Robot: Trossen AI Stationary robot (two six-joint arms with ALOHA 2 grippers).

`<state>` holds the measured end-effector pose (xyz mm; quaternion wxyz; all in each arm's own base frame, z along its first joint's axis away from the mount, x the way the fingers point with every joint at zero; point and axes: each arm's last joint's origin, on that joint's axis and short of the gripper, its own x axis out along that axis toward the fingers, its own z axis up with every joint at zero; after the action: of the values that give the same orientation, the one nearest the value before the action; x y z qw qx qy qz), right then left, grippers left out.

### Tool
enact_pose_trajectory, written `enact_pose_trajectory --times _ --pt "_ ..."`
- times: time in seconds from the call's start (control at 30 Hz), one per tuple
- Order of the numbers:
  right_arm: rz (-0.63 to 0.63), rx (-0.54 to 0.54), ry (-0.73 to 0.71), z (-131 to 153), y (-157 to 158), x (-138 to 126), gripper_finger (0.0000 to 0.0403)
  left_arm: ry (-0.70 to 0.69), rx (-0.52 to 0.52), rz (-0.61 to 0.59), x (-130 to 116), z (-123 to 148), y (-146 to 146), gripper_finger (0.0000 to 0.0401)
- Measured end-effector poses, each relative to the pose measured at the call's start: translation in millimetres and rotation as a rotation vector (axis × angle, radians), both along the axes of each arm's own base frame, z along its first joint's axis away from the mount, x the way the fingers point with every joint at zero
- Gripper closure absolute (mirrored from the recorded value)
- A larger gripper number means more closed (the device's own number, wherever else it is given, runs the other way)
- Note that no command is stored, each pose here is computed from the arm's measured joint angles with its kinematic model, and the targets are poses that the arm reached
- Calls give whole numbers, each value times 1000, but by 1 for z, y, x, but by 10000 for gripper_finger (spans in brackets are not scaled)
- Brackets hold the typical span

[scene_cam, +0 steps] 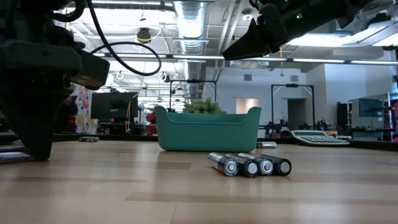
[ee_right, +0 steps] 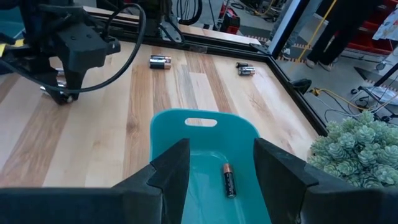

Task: Sort batteries
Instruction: Put the silver battery into the blue bin

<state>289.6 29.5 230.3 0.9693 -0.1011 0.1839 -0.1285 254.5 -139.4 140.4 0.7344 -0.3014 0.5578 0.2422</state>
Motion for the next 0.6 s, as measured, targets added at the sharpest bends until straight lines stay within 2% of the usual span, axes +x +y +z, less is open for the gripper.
enact_pose_trajectory --times 0.33,0.6 --pt "0 0 0 0 0 0 210 10 11 -24 -1 -1 0 358" --pt "0 -1 0 0 0 0 210 10 11 -35 -1 -1 0 360"
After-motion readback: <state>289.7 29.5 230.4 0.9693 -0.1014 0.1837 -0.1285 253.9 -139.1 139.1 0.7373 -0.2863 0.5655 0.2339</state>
